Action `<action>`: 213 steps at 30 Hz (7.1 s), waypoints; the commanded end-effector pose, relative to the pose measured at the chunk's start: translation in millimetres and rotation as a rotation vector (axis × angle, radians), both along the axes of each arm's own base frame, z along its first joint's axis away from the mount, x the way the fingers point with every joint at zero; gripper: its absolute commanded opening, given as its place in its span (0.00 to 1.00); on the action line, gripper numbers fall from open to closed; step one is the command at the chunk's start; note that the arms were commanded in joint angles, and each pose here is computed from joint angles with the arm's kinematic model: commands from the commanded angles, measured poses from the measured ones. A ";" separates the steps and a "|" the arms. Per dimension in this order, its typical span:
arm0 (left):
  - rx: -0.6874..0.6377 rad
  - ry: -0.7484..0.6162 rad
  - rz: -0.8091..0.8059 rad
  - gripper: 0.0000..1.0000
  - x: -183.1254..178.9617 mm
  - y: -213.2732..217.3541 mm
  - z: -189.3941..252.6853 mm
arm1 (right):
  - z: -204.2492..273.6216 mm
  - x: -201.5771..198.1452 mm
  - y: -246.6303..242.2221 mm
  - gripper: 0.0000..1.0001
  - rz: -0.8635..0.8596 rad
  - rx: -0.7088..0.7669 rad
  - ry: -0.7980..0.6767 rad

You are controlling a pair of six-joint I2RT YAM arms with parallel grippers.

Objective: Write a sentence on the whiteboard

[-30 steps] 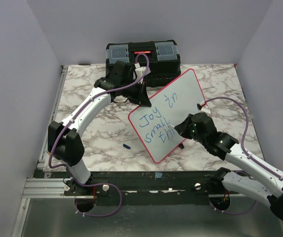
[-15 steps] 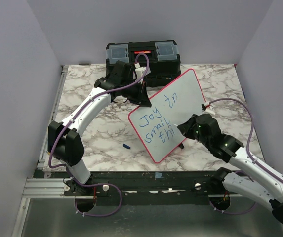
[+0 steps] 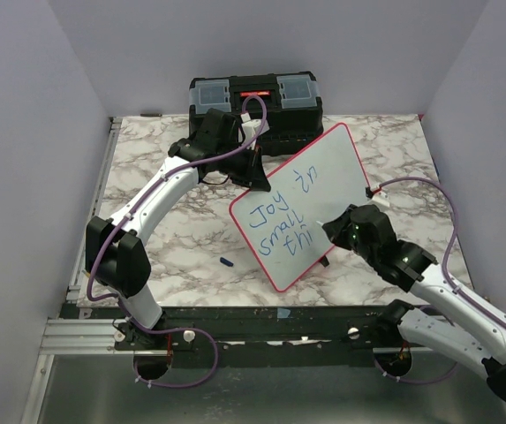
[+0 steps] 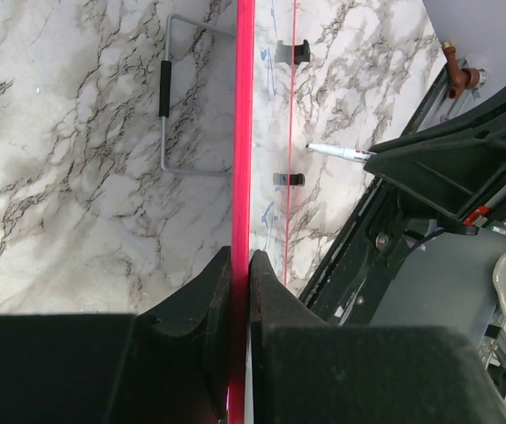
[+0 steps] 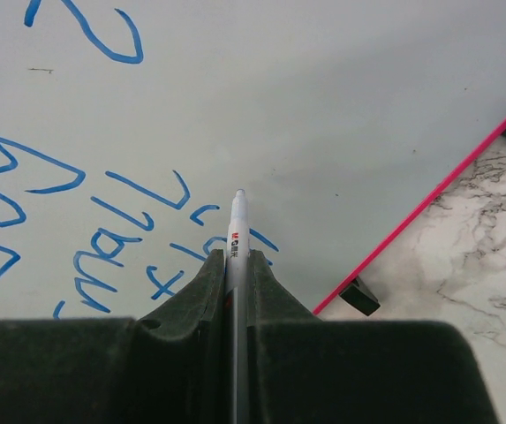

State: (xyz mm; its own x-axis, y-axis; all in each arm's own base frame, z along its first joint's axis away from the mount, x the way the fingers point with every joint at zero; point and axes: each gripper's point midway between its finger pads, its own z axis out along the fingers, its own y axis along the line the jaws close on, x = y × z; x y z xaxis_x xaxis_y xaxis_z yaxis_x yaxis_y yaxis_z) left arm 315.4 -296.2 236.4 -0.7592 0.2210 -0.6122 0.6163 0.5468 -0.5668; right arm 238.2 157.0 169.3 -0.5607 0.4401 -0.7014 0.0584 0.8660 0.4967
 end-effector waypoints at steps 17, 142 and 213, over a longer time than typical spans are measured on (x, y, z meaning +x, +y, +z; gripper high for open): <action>0.027 -0.073 -0.009 0.00 4.2 3.8 2.5 | -28.9 4.8 10.6 0.01 0.021 -0.028 0.068; 0.031 -0.070 -0.009 0.00 4.9 3.5 0.8 | -42.5 1.7 -12.2 0.01 -0.068 -0.125 0.125; 0.030 -0.076 -0.010 0.00 3.7 4.7 2.7 | -22.6 30.2 5.0 0.01 0.080 -0.100 0.049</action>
